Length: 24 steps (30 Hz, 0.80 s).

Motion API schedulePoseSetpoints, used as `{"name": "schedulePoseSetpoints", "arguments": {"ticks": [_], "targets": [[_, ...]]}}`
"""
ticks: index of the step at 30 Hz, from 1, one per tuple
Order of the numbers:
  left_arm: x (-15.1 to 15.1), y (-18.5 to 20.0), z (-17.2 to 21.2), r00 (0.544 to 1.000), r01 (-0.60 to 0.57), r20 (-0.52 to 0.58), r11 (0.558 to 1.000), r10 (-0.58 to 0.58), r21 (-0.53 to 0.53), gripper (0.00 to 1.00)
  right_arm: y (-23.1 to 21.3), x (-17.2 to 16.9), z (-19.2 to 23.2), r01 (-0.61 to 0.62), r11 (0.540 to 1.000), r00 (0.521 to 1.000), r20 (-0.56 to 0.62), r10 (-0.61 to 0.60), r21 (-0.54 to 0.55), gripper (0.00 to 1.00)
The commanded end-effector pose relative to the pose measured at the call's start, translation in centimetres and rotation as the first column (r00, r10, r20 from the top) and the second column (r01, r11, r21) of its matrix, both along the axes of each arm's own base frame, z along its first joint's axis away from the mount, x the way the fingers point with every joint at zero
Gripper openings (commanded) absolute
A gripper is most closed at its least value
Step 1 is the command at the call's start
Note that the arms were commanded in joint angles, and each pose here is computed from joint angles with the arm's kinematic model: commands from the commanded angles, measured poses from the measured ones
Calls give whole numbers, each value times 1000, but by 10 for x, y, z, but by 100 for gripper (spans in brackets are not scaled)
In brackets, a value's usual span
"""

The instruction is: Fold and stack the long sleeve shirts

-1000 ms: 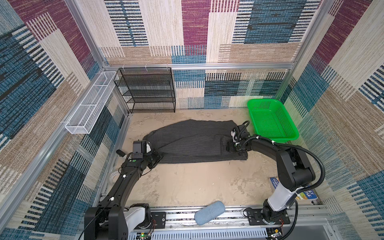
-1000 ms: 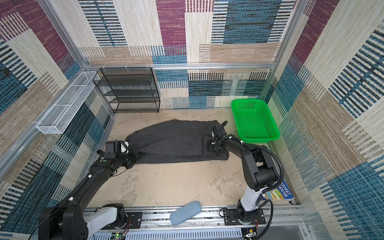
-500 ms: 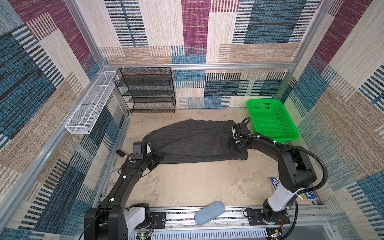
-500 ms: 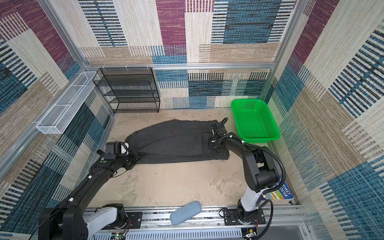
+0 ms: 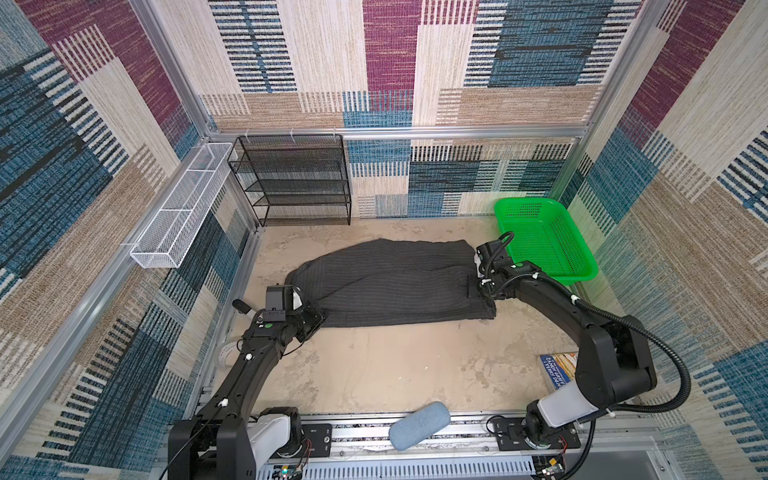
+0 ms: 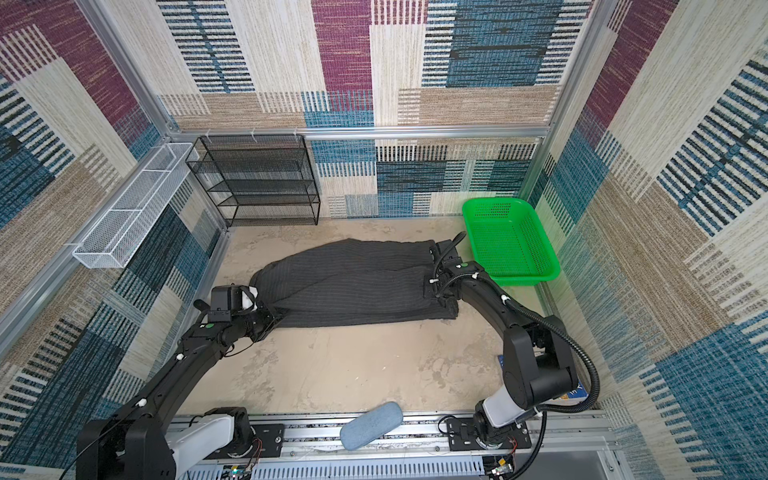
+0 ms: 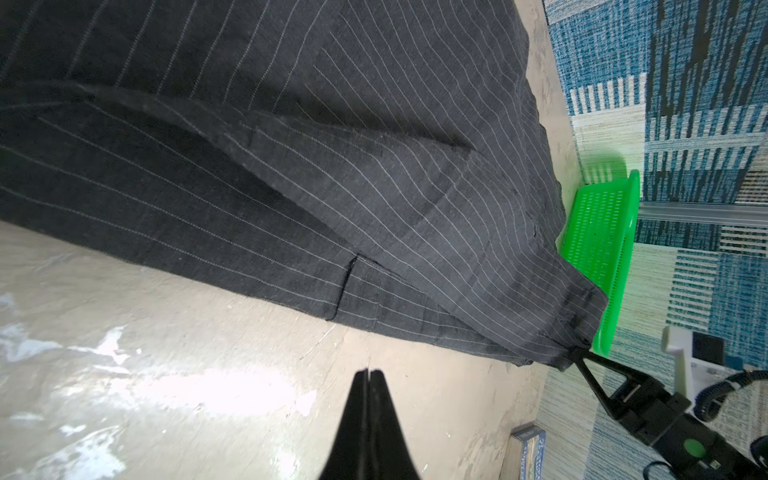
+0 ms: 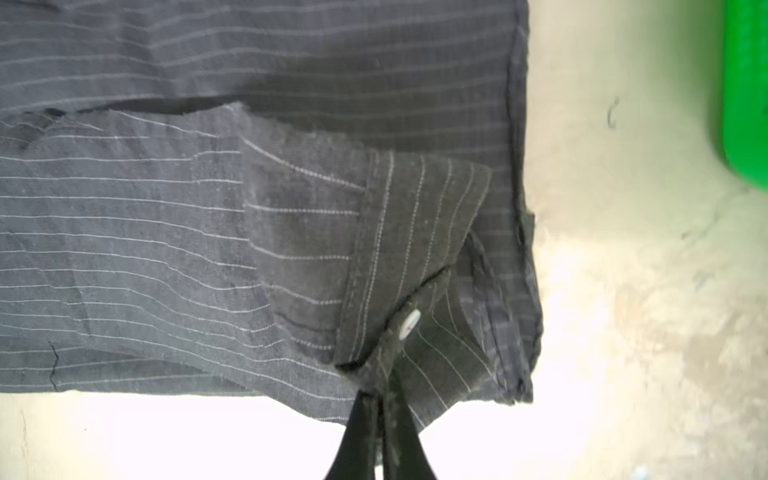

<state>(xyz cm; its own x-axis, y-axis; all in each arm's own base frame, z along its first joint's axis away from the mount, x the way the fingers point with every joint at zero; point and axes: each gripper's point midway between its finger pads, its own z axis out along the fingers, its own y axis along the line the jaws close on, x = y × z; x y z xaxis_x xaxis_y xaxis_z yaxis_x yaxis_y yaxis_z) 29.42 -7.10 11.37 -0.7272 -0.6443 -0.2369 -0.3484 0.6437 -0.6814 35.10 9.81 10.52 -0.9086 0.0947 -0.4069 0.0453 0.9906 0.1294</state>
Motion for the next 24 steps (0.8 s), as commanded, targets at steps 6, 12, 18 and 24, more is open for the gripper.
{"name": "schedulePoseSetpoints", "arguments": {"ticks": [6,12,18,24], "targets": [[3,0,5,1000,14,17,1000,-14,-2,0,-9,-6,-50,60,997,994,-86,-64,-53,30],[9,19,24,998,-32,49,997,29,66,0,4,21,-12,73,997,997,15,-73,17,55],[29,18,33,998,-31,63,999,28,43,0,53,21,16,-17,996,996,85,10,87,58],[43,-5,17,1000,12,29,1000,-12,23,0,106,26,20,-83,983,990,124,62,165,58]]}}
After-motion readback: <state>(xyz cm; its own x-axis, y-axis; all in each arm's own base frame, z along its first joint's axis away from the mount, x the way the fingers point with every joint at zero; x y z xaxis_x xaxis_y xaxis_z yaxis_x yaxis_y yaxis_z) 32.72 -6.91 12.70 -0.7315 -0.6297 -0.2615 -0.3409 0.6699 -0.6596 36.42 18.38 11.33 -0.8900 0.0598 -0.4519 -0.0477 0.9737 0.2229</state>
